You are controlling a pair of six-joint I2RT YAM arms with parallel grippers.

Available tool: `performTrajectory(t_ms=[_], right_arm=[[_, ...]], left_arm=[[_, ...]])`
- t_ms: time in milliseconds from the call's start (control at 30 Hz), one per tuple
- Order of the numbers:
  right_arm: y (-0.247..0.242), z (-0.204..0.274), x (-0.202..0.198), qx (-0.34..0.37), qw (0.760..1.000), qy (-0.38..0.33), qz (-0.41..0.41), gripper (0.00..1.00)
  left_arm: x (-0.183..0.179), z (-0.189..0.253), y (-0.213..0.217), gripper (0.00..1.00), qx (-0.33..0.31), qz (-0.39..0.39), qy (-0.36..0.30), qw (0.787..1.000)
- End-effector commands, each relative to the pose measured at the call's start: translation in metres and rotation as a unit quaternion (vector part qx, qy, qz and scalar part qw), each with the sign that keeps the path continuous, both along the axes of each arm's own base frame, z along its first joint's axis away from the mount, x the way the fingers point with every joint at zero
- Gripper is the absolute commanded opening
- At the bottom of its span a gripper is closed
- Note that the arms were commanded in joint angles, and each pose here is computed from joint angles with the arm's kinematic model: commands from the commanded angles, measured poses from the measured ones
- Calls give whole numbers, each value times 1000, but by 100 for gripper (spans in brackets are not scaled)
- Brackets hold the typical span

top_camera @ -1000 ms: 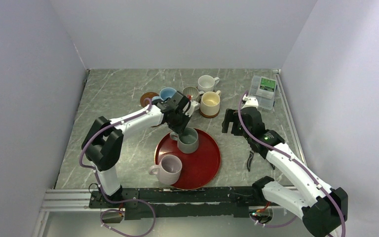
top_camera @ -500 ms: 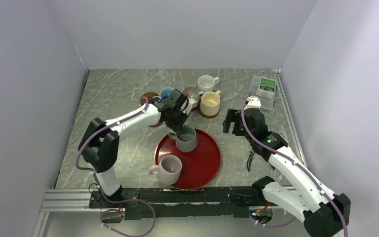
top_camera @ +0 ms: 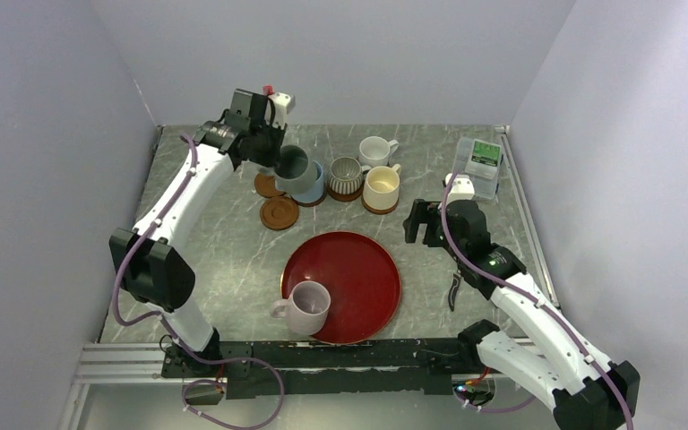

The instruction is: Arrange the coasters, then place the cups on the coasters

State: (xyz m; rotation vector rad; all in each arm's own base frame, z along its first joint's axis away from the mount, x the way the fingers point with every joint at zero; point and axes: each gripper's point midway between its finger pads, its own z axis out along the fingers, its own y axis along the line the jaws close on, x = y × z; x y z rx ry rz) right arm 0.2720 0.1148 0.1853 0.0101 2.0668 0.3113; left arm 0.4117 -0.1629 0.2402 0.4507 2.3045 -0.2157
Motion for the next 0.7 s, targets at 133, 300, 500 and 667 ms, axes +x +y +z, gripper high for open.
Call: performTrajectory(t_ms=[133,300,500,667], right_arm=[[2,6,0,-1,999,-31,20,91],[3,6,-2,4,999,-37,28,91],[2,5,-4,2,999,-37,26,91],[0,5,-3,-6,999,-40,26,91]], left_arm=[[50,47,37,3,37,8,-84,996],[71,41,54,3,40,12,-82,996],[97,31,70,3,54,29,-90,994],[120,11,85,3,54,40,-85,994]])
